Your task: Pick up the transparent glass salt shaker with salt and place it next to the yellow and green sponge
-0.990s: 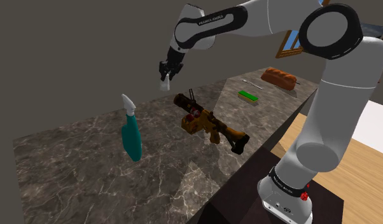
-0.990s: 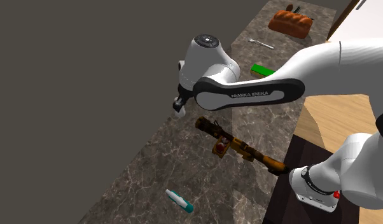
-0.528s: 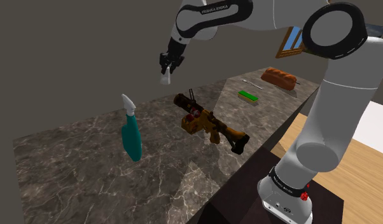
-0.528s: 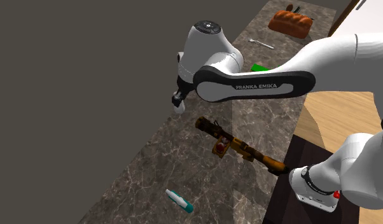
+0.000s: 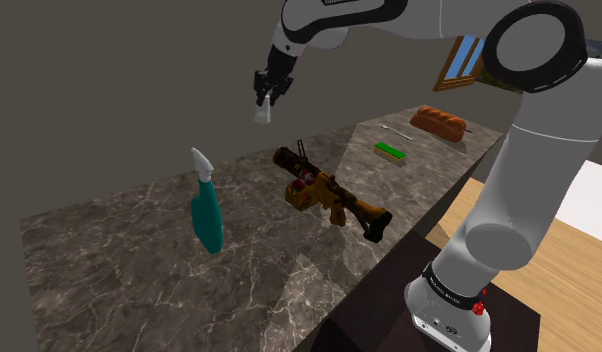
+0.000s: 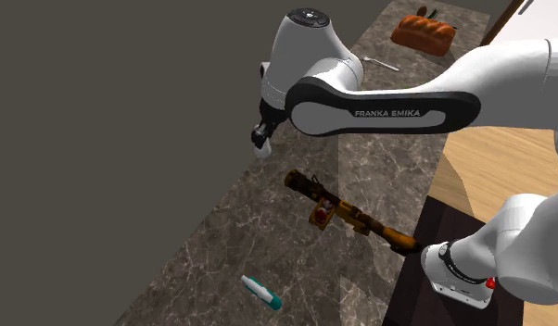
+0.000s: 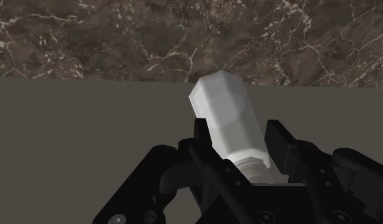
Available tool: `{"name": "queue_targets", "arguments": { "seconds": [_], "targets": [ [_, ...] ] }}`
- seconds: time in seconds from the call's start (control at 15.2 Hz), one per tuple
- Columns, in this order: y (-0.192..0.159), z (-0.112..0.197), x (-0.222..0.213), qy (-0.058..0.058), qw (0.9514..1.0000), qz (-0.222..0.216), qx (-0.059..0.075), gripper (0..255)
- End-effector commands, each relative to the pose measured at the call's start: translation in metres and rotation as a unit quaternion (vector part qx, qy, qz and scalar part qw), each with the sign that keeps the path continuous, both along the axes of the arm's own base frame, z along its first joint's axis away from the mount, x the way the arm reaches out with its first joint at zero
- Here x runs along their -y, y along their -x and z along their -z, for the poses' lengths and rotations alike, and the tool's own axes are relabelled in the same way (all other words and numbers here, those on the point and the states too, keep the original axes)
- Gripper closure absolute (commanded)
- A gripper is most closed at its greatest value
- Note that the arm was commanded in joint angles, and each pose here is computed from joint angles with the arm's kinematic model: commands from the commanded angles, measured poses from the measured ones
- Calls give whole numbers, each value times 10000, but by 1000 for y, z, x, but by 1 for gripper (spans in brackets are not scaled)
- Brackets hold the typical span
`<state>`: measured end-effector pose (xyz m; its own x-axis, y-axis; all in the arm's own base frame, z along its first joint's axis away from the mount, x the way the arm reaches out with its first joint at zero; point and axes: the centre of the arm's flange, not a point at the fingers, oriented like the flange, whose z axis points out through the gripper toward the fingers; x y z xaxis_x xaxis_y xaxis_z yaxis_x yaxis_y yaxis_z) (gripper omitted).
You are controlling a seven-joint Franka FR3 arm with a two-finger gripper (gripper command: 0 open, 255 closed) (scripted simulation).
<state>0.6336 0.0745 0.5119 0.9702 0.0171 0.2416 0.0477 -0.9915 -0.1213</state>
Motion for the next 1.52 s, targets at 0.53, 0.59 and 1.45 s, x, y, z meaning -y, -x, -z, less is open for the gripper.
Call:
{"name": "queue_targets", "arguments": {
  "seconds": [0.53,0.59,1.45],
  "targets": [
    [70,-3,104,0,10000,1,0,255],
    [77,-3,115,0,10000,1,0,255],
    [174,-4,257,0,10000,1,0,255]
  ]
}}
